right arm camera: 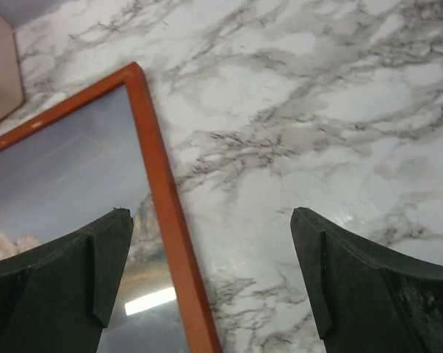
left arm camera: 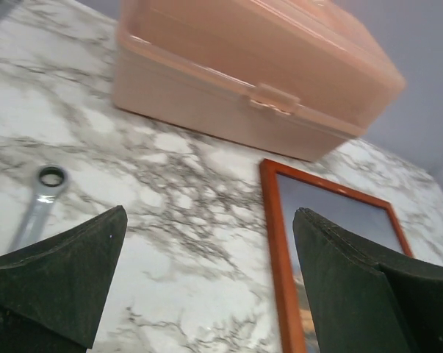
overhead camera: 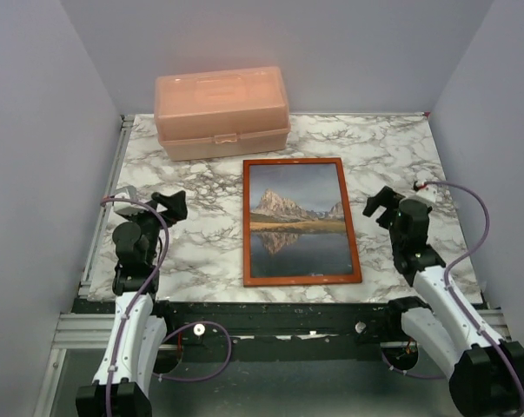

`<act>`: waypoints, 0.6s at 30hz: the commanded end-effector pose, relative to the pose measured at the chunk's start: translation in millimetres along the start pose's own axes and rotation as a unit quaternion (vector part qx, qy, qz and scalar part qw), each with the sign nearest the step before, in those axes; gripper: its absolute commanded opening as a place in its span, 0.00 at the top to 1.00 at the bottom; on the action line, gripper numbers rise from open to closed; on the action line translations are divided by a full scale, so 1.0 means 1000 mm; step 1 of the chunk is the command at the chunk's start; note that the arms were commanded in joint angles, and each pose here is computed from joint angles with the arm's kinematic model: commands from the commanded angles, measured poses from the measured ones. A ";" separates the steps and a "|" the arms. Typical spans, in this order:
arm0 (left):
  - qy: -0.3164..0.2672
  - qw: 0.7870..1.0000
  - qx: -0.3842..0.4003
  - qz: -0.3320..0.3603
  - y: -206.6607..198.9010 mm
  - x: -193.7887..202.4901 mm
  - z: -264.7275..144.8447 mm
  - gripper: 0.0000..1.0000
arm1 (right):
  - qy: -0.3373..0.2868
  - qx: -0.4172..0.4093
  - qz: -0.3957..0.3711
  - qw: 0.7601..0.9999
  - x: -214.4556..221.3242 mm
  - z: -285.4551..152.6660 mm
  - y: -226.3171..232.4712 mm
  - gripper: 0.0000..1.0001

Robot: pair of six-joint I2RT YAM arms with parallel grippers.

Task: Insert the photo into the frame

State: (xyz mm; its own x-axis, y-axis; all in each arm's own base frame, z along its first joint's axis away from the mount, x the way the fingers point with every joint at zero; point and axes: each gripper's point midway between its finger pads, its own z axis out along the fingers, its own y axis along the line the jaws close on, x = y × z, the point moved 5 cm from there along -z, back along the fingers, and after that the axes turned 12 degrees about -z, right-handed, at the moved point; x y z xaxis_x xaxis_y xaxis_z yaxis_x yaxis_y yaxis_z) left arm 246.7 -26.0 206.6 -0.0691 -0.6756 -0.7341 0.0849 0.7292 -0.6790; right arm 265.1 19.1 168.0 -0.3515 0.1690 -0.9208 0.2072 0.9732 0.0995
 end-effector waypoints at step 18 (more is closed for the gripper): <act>-0.082 0.953 -0.132 0.259 0.062 0.009 0.066 0.02 | -0.226 0.037 -0.074 0.971 0.023 0.046 -0.020 0.00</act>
State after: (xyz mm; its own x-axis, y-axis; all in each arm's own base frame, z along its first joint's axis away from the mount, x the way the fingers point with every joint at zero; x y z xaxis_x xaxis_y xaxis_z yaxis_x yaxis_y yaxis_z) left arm 299.5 9.7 131.4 -0.0134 -0.2829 -0.9590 -0.2616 0.9267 -0.2697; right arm 268.5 -2.5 93.5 -0.1163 -0.0723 -0.9906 0.2251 0.9695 -0.0972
